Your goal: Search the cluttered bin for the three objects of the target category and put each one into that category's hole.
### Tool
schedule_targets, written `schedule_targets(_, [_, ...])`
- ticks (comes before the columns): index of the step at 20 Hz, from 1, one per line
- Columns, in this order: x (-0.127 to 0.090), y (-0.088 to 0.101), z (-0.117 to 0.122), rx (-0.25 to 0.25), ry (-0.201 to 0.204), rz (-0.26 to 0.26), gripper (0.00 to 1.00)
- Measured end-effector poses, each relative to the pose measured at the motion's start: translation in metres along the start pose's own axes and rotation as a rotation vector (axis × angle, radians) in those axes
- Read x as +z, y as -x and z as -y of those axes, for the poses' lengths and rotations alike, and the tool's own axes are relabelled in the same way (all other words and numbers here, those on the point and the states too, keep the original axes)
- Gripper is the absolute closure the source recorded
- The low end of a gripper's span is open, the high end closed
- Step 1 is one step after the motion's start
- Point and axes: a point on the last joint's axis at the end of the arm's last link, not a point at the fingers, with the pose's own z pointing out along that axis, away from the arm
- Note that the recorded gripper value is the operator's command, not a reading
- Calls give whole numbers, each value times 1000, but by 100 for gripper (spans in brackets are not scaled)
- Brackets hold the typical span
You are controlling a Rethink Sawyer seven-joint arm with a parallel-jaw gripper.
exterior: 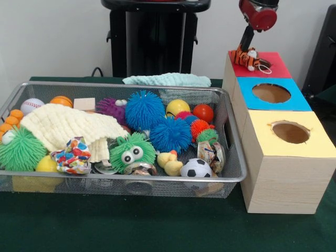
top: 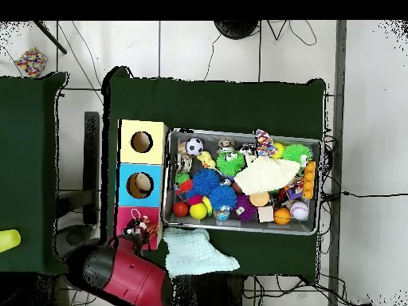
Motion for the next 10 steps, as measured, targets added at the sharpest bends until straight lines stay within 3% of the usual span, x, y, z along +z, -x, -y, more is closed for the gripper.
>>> schedule_targets(10, [3, -11, 2, -21, 3, -2, 100])
